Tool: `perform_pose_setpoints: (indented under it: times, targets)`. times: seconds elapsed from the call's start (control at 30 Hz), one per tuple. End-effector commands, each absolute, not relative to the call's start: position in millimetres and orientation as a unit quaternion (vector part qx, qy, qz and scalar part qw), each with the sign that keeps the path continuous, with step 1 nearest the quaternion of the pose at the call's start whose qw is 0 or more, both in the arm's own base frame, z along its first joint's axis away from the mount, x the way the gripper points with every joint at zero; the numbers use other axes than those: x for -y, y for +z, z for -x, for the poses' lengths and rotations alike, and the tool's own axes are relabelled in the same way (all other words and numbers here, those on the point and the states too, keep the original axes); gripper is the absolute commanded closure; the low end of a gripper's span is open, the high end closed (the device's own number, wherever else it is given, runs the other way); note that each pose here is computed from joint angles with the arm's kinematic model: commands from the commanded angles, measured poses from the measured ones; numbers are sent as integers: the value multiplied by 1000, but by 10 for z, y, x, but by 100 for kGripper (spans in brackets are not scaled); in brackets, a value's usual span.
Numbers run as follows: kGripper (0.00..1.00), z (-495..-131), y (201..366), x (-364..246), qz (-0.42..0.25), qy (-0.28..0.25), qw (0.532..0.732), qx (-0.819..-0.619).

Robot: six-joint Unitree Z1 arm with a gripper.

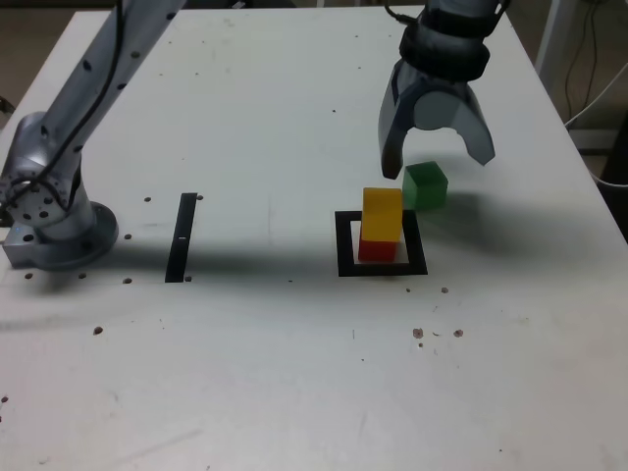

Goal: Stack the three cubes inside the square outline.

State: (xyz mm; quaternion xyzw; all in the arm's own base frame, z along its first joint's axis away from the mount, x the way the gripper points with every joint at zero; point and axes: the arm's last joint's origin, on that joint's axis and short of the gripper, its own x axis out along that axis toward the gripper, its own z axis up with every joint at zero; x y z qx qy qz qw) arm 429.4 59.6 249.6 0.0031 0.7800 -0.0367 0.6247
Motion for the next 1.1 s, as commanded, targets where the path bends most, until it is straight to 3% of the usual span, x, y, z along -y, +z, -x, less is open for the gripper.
perform_pose_setpoints:
  times: [0.0,0.7,0.9,1.07]
  targets:
    - [1,-4302,2439,-634,3,-39,617,-786]
    - [4,-4377,2127,-744,22,-56,596,-801]
    - [12,-4386,2076,-776,28,-56,593,-803]
    - [25,-4397,2063,-789,33,-53,594,-802]
